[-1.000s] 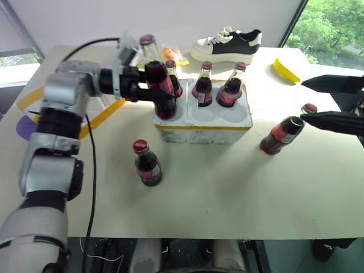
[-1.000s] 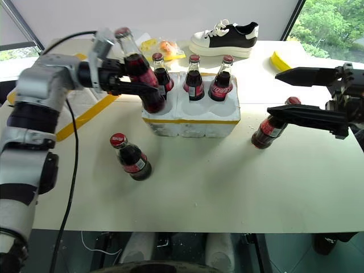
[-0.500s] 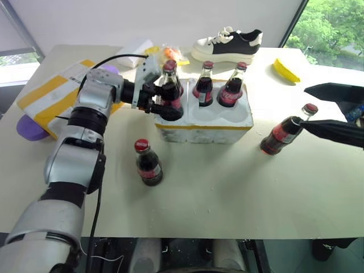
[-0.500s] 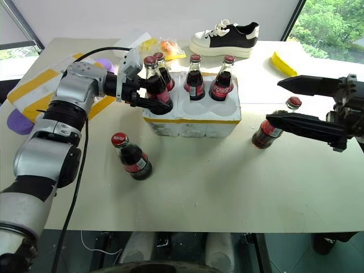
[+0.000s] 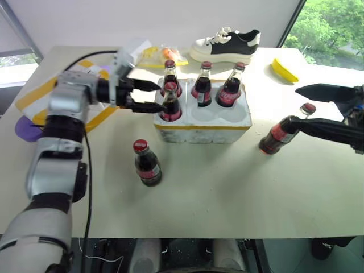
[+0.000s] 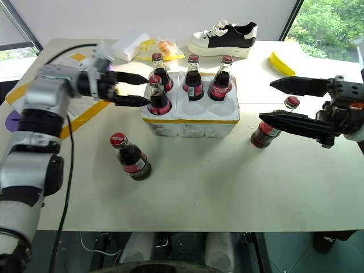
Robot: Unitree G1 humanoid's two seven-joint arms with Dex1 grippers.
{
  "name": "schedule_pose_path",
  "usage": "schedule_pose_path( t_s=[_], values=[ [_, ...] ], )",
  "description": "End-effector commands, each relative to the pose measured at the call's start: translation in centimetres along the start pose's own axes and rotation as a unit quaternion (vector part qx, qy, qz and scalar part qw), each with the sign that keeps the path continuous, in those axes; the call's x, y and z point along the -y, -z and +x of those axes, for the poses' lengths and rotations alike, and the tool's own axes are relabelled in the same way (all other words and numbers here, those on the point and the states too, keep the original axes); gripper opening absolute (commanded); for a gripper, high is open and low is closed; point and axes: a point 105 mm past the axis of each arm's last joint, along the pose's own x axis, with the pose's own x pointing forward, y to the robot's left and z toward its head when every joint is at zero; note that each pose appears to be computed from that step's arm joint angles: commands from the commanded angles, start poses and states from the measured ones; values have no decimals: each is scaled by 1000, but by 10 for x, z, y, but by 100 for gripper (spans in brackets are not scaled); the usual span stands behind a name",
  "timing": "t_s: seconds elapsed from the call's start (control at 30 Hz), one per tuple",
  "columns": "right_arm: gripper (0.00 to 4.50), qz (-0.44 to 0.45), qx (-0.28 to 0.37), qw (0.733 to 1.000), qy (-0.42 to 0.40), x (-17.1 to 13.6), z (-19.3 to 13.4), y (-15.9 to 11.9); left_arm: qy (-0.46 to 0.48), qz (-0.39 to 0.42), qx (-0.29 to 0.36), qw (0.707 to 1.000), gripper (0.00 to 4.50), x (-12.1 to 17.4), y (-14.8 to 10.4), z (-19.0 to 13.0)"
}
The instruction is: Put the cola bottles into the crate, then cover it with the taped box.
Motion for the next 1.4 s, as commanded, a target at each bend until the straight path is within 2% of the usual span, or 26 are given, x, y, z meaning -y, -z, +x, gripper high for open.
schedule_pose_path(
  t_s=[0.03,0.2,0.4,0.67,0.83,1.03,1.4],
  values=[
    [450,-20,6,1000,-2,1,-1,-6,-2,15,22,1000,440,22,-22,-26],
    [450,-31,-18,999,-9,5,7,4,8,1,-21,1000,440,69,-8,-54],
    [450,-34,-9,997,-69,-11,33,3,-10,-15,-64,998,440,100,7,-76],
    [450,-18,-23,993,-113,-29,85,28,-24,-6,-74,997,440,110,8,-81],
    [450,-28,-62,990,-126,-37,122,67,-19,-4,-85,996,440,109,12,-83],
    [450,-19,-54,986,-154,-45,146,94,-12,-2,-86,996,440,107,13,-81],
    [450,2,-21,974,-224,-69,191,108,-8,7,-92,996,440,102,15,-80]
  ],
)
